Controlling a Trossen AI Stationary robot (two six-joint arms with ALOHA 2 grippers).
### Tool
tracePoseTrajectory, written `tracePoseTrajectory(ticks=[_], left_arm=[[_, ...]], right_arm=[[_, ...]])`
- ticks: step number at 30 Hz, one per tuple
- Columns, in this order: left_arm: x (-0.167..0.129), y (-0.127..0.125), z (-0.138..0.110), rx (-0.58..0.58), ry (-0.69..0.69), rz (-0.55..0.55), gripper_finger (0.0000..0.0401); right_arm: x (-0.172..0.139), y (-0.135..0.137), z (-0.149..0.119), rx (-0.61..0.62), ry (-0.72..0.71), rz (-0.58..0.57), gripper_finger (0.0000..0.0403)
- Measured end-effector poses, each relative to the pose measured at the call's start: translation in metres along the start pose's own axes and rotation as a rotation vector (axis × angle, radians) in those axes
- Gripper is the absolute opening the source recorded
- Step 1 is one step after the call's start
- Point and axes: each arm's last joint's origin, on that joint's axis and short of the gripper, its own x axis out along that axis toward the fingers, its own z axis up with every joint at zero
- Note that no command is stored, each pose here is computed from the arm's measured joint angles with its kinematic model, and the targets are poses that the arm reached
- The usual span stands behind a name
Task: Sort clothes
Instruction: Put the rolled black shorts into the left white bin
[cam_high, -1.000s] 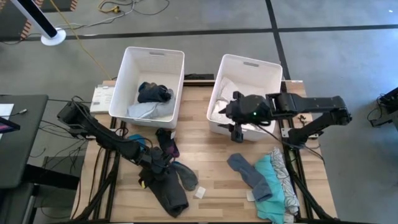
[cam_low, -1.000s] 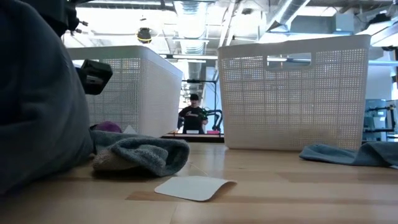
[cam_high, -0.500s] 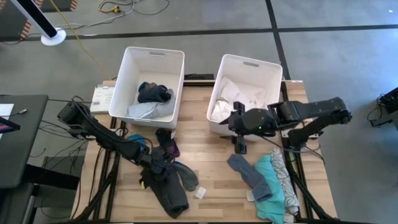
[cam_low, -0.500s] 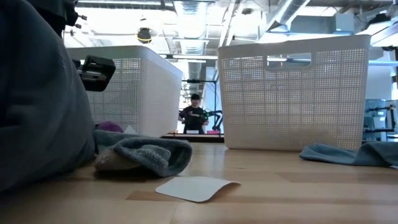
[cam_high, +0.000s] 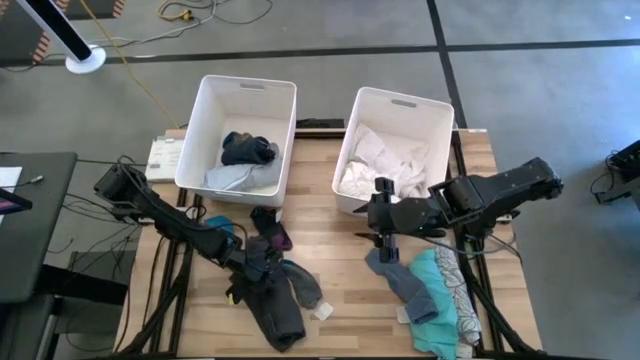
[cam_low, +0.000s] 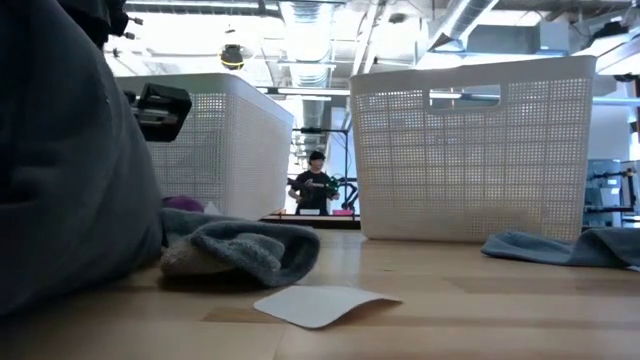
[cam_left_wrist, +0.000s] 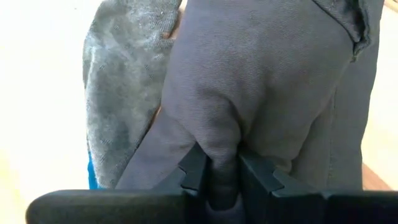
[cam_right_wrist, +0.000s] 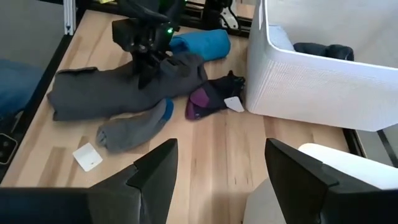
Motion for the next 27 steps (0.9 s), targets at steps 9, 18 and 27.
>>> tracePoseTrajectory(ticks=[9,18,27], left_arm=[[-0.013,-0.002,0.031,0.130,0.011,0.097,0.0044],[-0.027,-0.003,0.057,0.184,0.006,0.186,0.0044],[-0.049,-0.006,0.072,0.215,-0.044,0.308,0.0043]], right_arm=[[0.000,0.013,-0.001,-0.009,-0.002,0.007,0.0255],[0.016,0.035,-0.005,-0.053,0.040,0.004,0.0255],[0.041,0.060,-0.012,-0.118,0.106,-0.001,0.0255]])
